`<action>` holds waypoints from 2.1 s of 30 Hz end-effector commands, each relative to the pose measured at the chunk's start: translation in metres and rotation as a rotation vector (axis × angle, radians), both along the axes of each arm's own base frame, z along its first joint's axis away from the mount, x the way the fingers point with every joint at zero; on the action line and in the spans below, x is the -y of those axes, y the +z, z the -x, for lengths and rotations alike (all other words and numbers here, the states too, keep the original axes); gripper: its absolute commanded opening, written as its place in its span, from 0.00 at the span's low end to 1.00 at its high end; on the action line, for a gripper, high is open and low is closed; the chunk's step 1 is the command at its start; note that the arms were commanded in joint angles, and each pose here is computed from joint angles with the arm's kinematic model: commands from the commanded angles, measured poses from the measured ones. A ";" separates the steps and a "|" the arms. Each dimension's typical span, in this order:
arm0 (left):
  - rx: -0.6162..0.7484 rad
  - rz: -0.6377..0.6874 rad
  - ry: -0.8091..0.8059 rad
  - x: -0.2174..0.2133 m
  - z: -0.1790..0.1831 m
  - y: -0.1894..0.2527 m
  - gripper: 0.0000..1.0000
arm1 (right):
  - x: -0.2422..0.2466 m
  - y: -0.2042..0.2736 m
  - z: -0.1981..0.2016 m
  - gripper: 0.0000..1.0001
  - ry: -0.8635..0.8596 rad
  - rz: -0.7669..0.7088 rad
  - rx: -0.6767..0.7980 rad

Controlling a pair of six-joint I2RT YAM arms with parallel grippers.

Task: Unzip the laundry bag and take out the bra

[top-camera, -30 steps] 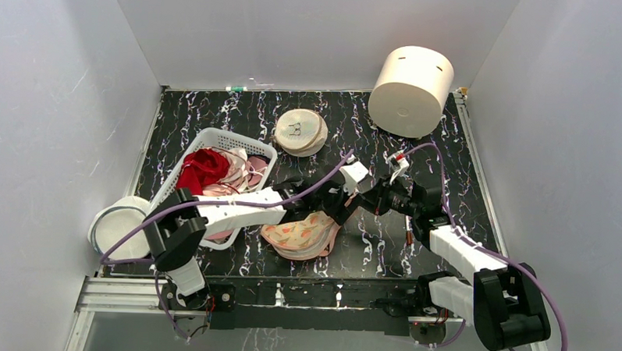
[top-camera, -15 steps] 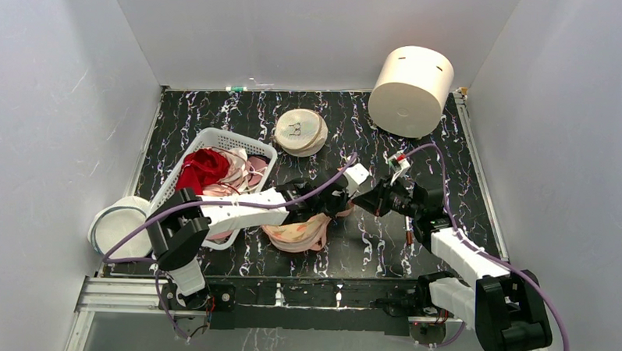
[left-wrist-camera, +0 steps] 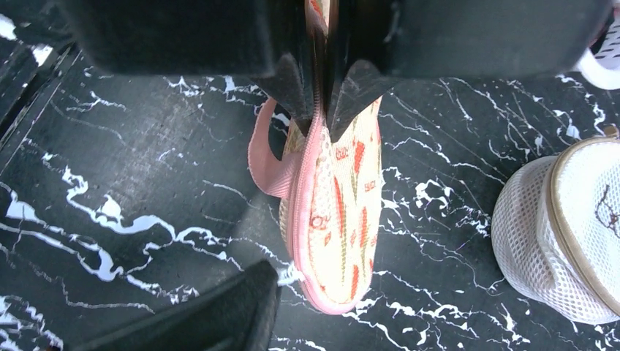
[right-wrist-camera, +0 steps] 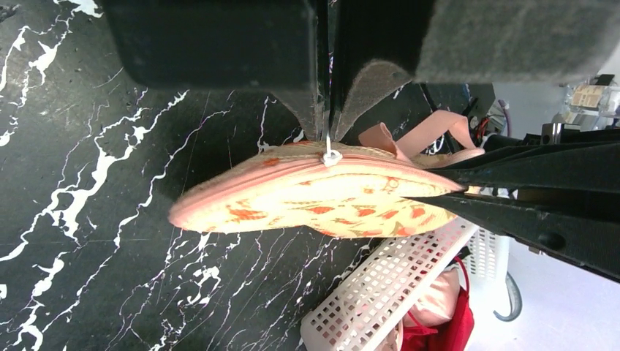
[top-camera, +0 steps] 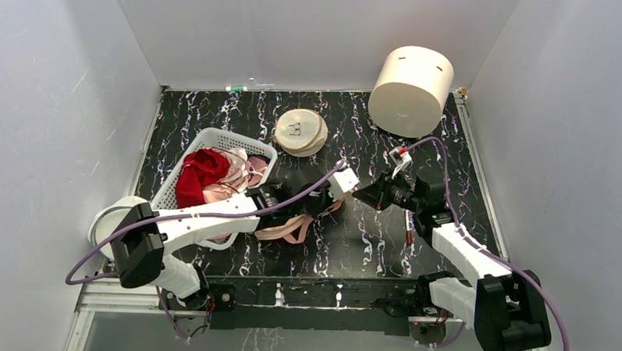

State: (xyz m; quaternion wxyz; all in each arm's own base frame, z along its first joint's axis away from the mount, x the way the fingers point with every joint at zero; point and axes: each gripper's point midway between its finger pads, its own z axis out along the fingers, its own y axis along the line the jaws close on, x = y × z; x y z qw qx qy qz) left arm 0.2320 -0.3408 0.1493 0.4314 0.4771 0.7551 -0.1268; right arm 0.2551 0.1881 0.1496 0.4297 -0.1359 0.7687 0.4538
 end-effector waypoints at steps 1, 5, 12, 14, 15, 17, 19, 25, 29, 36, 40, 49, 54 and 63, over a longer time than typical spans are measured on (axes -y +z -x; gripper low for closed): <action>0.088 -0.004 -0.038 -0.013 0.000 0.022 0.00 | 0.007 0.016 -0.015 0.00 0.003 -0.030 0.033; 0.143 0.055 -0.053 -0.017 0.002 0.041 0.00 | 0.011 0.020 -0.017 0.00 0.023 -0.077 0.021; 0.224 0.191 -0.136 -0.024 0.019 0.069 0.00 | 0.012 0.017 -0.017 0.00 0.067 -0.091 -0.002; 0.254 0.258 -0.158 -0.026 0.026 0.081 0.00 | 0.009 0.021 -0.014 0.00 0.101 -0.104 0.009; 0.267 0.293 -0.170 -0.027 0.030 0.086 0.00 | 0.008 0.022 -0.011 0.00 0.118 -0.107 0.016; 0.306 0.367 -0.185 -0.029 0.035 0.098 0.00 | 0.006 0.026 -0.008 0.00 0.147 -0.114 0.036; 0.338 0.426 -0.186 -0.033 0.039 0.111 0.00 | 0.003 0.030 -0.002 0.00 0.179 -0.126 0.052; 0.396 0.495 -0.153 -0.038 0.036 0.136 0.00 | -0.003 0.033 0.004 0.00 0.213 -0.133 0.070; 0.437 0.531 -0.071 -0.043 0.023 0.154 0.00 | -0.004 0.033 0.005 0.00 0.208 -0.147 0.066; 0.436 0.483 -0.020 -0.039 0.006 0.152 0.00 | -0.004 0.039 0.004 0.00 0.190 -0.137 0.096; 0.436 0.373 -0.098 -0.036 0.010 0.132 0.00 | 0.013 0.023 -0.018 0.00 0.043 0.009 0.078; 0.419 0.254 -0.203 -0.020 0.011 0.103 0.00 | 0.040 -0.004 -0.041 0.00 -0.167 0.138 0.004; 0.373 0.162 -0.262 -0.002 0.012 0.072 0.00 | 0.033 -0.002 -0.040 0.00 -0.146 0.078 0.009; 0.229 0.044 -0.428 0.017 0.056 0.016 0.00 | 0.034 -0.020 -0.043 0.00 -0.145 0.091 0.082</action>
